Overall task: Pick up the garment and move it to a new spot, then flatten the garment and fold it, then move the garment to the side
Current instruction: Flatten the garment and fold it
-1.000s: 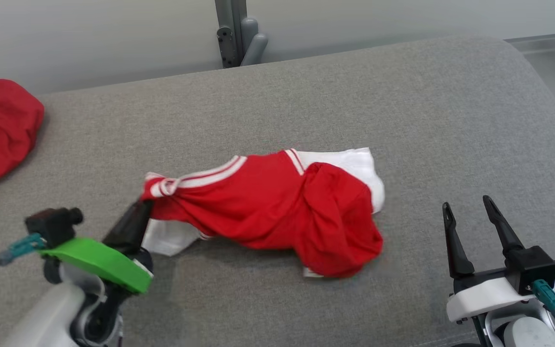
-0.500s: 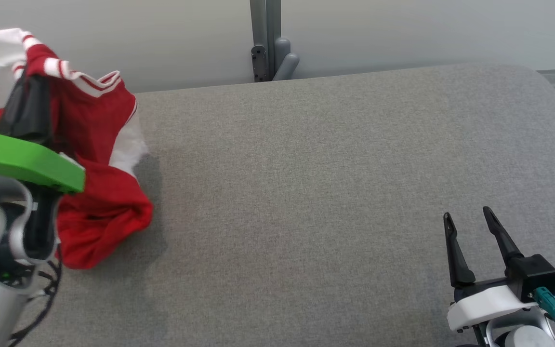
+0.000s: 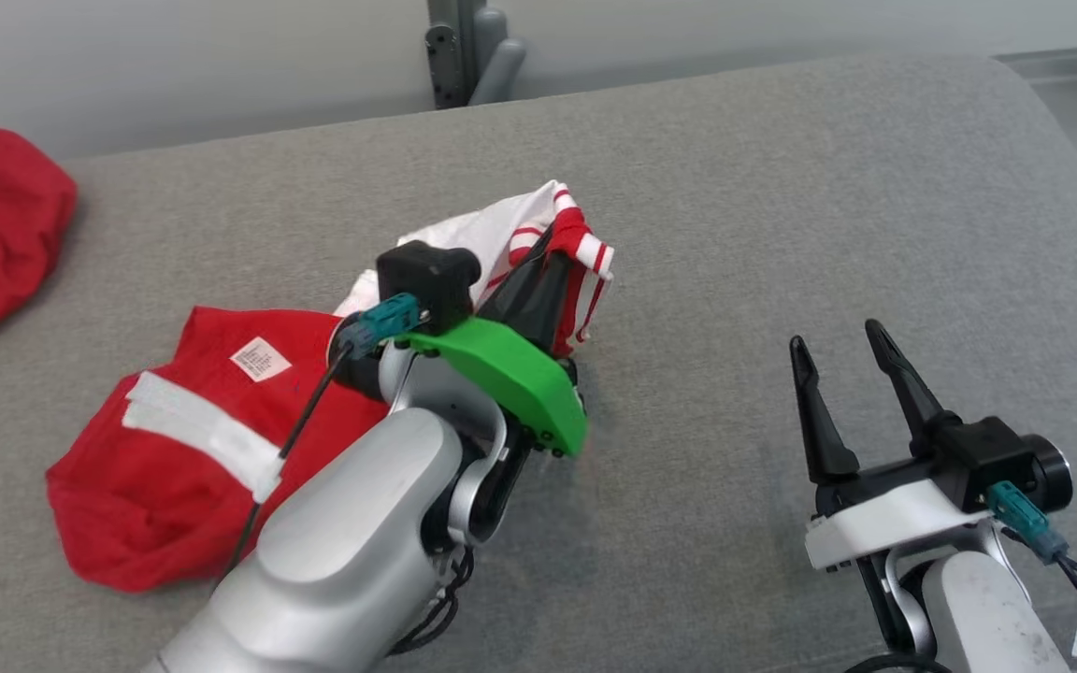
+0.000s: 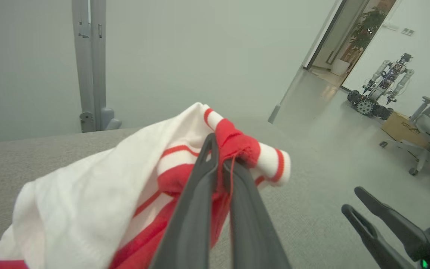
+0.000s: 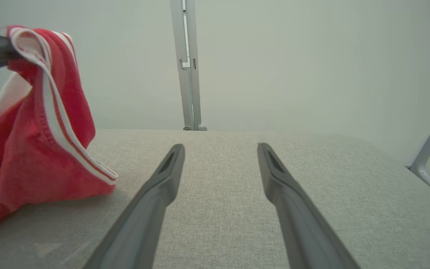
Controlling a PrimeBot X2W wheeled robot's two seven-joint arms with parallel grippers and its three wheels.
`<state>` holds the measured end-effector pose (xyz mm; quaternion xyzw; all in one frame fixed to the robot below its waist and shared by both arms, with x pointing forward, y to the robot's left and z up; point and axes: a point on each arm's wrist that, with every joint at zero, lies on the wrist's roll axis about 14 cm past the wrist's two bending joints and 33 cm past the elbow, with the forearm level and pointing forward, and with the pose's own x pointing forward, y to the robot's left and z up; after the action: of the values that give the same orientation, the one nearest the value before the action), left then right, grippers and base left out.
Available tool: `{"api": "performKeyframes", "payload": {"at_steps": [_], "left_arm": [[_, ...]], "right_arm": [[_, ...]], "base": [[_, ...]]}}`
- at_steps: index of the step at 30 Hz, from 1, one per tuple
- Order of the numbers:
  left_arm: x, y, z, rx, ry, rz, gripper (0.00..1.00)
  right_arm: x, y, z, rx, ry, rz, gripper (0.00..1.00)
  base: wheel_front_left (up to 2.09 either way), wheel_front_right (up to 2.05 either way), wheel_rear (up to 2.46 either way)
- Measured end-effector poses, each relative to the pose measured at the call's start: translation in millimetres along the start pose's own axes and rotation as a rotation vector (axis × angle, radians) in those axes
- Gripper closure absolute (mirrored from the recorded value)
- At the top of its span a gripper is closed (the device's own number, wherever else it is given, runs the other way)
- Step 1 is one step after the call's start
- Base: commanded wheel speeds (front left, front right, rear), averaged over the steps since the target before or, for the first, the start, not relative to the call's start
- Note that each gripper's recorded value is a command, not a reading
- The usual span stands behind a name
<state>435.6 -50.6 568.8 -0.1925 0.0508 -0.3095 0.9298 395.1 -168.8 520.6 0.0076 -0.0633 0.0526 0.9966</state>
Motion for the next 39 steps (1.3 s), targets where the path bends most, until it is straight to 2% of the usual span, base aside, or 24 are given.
{"api": "performKeyframes", "payload": {"at_steps": [6, 8, 15, 16, 17, 18, 21, 24, 28, 32, 35, 39], "left_arm": [[52.9, -26.1, -15.0, 0.086, 0.036, -0.104, 1.00], [66.6, -45.4, -22.7, 0.096, 0.052, -0.167, 1.00], [80.7, -105.8, -70.9, 0.110, 0.121, -0.414, 1.00], [74.3, -121.4, -80.0, 0.103, 0.134, -0.501, 0.94], [66.7, -135.6, -87.6, 0.048, 0.154, -0.572, 0.39], [59.8, -142.9, -100.1, -0.025, 0.199, -0.597, 0.00], [38.4, -145.5, -148.4, -0.017, 0.341, -0.647, 0.00], [22.1, -150.7, -168.3, -0.051, 0.424, -0.701, 0.00], [11.8, -157.3, -166.6, -0.074, 0.433, -0.741, 0.00], [9.8, -163.4, -140.7, -0.178, 0.354, -0.737, 0.00], [9.9, -127.8, -128.7, -0.202, 0.294, -0.610, 0.00], [8.1, -44.0, -121.6, -0.152, 0.259, -0.340, 0.00]], "right_arm": [[-0.5, -24.3, 8.4, 0.017, -0.022, -0.070, 0.00], [-7.2, -36.9, 5.8, 0.017, -0.009, -0.110, 0.00], [-37.8, -79.2, -4.6, -0.003, 0.045, -0.253, 0.00], [-42.7, -83.5, -8.1, -0.007, 0.060, -0.270, 0.00], [-46.8, -86.5, -11.9, -0.009, 0.076, -0.282, 0.00], [-49.8, -89.2, -14.8, -0.012, 0.088, -0.293, 0.00], [-55.0, -97.6, -21.2, -0.023, 0.115, -0.322, 0.00], [-56.1, -103.3, -25.5, -0.036, 0.132, -0.338, 0.00], [-49.0, -96.7, -30.6, -0.039, 0.142, -0.311, 0.00], [-40.0, -87.2, -32.5, -0.033, 0.137, -0.275, 0.00], [-38.7, -83.3, -33.6, -0.033, 0.135, -0.263, 0.00], [-38.6, -76.2, -38.6, -0.033, 0.146, -0.242, 0.00]], "base": [[0.00, 0.00, 0.00], [0.00, 0.00, 0.00], [0.00, 0.00, 0.00], [0.00, 0.00, 0.00], [0.00, 0.00, 0.00], [0.00, 0.00, 0.00], [0.00, 0.00, 0.00], [0.00, 0.00, 0.00], [0.00, 0.00, 0.00], [0.00, 0.00, 0.00], [0.00, 0.00, 0.00], [0.00, 0.00, 0.00]]}}
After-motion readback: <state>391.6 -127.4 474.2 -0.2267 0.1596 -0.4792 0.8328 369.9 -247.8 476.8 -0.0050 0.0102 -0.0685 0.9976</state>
